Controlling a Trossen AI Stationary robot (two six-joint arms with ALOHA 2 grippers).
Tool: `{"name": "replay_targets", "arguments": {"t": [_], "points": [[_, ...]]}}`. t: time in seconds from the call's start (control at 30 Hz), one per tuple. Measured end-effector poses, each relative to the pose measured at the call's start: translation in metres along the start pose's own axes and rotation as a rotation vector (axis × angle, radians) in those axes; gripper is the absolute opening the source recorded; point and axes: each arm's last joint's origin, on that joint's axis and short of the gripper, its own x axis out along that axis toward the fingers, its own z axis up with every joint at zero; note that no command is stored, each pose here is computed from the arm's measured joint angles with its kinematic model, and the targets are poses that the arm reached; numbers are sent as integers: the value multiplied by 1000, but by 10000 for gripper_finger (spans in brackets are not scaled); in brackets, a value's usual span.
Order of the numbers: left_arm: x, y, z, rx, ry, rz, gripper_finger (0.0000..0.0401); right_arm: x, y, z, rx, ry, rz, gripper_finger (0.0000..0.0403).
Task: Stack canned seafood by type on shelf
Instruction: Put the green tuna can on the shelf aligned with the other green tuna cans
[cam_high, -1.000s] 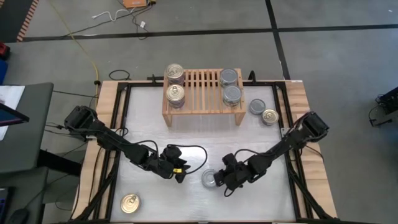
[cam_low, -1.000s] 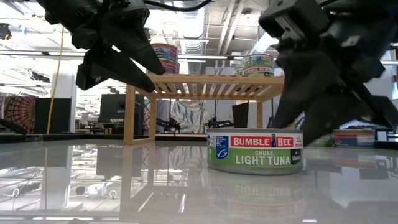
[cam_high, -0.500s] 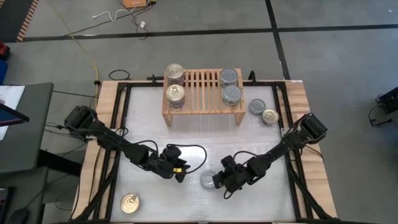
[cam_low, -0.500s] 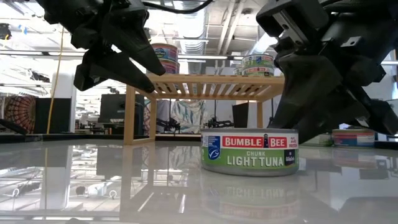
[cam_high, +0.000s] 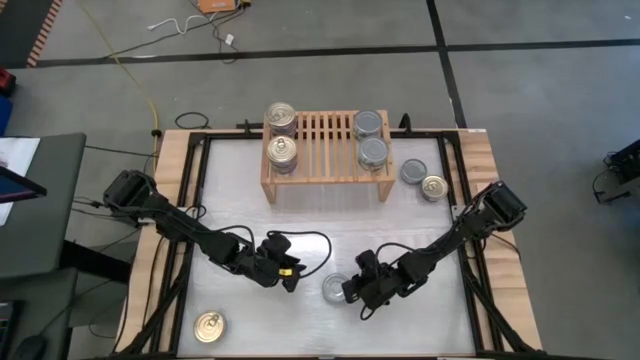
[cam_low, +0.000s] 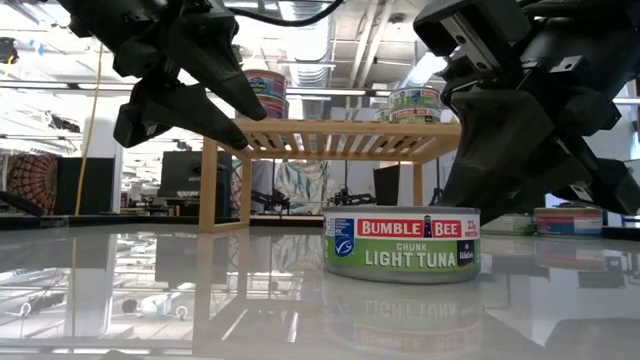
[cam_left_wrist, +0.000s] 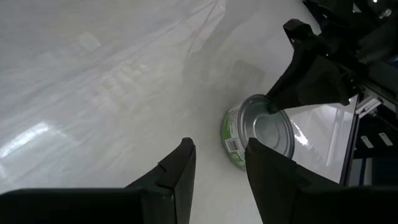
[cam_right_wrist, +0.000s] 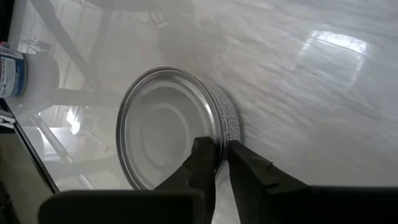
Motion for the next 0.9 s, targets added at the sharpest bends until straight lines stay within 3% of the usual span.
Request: {"name": "replay_targets", "arguments": {"t": [0.27,0.47,0.77,0.9], "points": [[0,1,0,4,4,10,132,0,0,0,-2,-11,-2,70],[0,2,-1,78,8,17,132,-1,0,-3,-5,-8,8,70],[2,3,4,-55,-15,18,134,-1,1,-4,-6,-5,19,70],[2,3,3,-111,-8,18,156,-2,1,-6,-10,-3,21,70]]}}
